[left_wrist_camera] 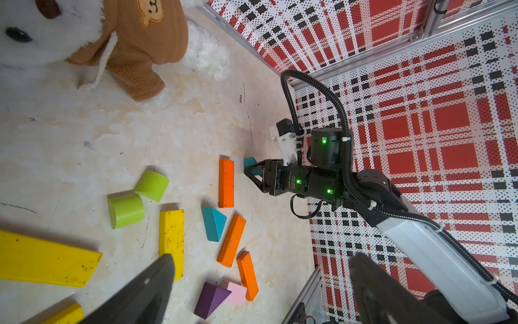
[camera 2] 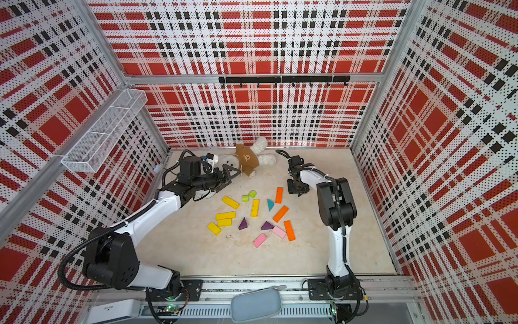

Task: Assemble a carrot with building blocks
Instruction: Move the building block to the center of the board.

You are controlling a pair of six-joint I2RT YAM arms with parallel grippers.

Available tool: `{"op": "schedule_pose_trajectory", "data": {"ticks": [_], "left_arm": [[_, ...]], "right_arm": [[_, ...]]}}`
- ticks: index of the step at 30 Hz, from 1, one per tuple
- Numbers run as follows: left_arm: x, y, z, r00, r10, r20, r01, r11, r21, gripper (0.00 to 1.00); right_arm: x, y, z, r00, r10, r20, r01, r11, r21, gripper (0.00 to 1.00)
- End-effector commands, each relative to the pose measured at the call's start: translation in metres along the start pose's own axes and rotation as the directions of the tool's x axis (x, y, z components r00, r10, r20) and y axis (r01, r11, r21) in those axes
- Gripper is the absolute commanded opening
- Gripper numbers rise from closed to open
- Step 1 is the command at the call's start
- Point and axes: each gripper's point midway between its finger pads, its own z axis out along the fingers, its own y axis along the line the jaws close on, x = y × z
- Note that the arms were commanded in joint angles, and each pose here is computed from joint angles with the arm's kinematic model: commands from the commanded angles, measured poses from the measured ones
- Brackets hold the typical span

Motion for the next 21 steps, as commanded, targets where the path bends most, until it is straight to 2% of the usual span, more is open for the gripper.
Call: {"op": "schedule_pose_trajectory", "data": {"ticks": [1, 5, 9, 14, 21], "left_arm": [[0.002, -0.004, 0.003, 1.0, -0.001, -0.009, 0.001, 1.0, 0.019, 1.0], [0.002, -0.005, 0.001, 1.0, 0.001, -0.007, 0.0, 1.0, 0.022, 0.99], [0.002, -0.007, 0.0, 1.0, 0.004, -0.004, -0.003, 1.0, 0.023, 1.0], [0.0, -0.008, -0.003, 1.0, 0.012, 0.014, -0.012, 1.0, 0.018, 1.0], [-0.002, -0.007, -0.005, 1.0, 0.011, 0.023, -0.011, 1.0, 0.016, 1.0]], "right_arm": [[0.008, 0.001, 0.005, 0.999, -0.015, -0.042, 0.015, 1.0, -0.002, 0.5], [0.007, 0.0, 0.001, 0.999, -0.019, -0.038, 0.019, 1.0, -0.003, 0.59], [0.003, -0.002, -0.01, 0.999, -0.024, -0.024, 0.024, 1.0, 0.007, 0.63], [-0.006, 0.001, -0.041, 0.999, -0.021, 0.041, 0.021, 1.0, -0.006, 0.64], [-0.013, 0.044, -0.096, 0.982, -0.073, 0.176, 0.08, 0.996, -0.03, 0.61]]}}
